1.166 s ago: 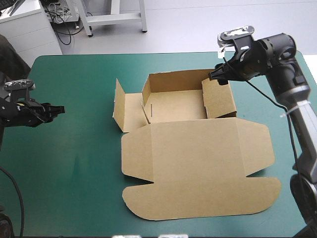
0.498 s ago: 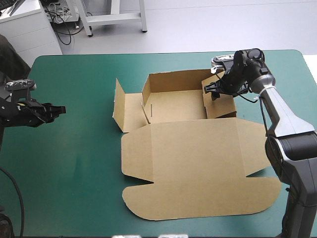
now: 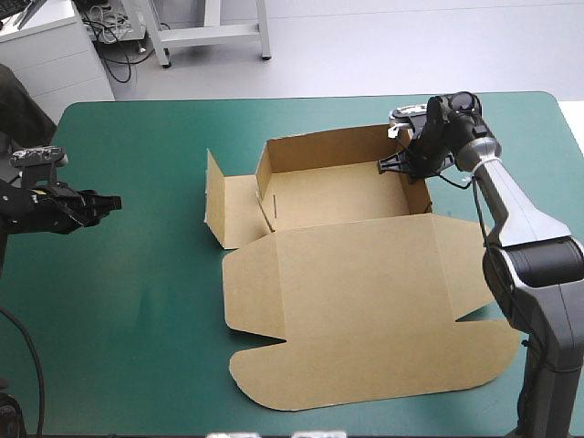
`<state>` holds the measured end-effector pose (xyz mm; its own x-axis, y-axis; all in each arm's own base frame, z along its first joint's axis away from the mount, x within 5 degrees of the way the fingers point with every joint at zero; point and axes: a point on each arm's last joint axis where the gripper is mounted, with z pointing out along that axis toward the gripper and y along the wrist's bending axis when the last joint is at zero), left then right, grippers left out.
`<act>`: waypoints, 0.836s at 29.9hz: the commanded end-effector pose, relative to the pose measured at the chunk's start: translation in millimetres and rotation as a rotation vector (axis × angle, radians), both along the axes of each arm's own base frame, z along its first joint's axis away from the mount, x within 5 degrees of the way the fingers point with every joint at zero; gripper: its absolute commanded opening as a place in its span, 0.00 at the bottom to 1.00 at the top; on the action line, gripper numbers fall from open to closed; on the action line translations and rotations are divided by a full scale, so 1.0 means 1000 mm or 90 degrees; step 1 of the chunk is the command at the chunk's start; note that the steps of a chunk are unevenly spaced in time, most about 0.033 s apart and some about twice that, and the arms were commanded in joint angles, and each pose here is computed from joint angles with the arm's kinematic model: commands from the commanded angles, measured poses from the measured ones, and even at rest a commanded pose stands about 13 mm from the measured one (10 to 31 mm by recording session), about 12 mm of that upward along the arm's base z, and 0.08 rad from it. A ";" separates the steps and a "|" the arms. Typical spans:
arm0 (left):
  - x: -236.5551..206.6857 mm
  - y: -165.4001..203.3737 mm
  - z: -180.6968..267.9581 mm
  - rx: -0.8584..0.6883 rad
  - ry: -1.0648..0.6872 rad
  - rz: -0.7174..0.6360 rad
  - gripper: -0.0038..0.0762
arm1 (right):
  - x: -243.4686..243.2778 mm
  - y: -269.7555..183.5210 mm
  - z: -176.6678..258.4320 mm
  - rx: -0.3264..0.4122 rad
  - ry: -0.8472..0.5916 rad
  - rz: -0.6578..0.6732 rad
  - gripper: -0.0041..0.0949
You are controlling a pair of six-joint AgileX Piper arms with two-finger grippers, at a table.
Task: Fold the box
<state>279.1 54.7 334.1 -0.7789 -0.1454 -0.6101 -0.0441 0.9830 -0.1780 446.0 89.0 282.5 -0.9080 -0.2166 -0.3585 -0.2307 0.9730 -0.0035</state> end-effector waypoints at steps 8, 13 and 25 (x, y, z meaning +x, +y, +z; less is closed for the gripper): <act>-0.002 -0.002 0.019 0.005 -0.065 0.002 0.41 | -0.016 -0.013 0.087 0.024 -0.156 -0.016 0.02; -0.001 -0.002 0.020 0.007 -0.073 0.001 0.41 | -0.035 -0.033 0.124 0.030 -0.214 -0.027 0.02; 0.012 -0.005 0.012 -0.051 -0.084 -0.006 0.41 | -0.102 -0.078 0.214 0.270 -0.363 0.020 0.02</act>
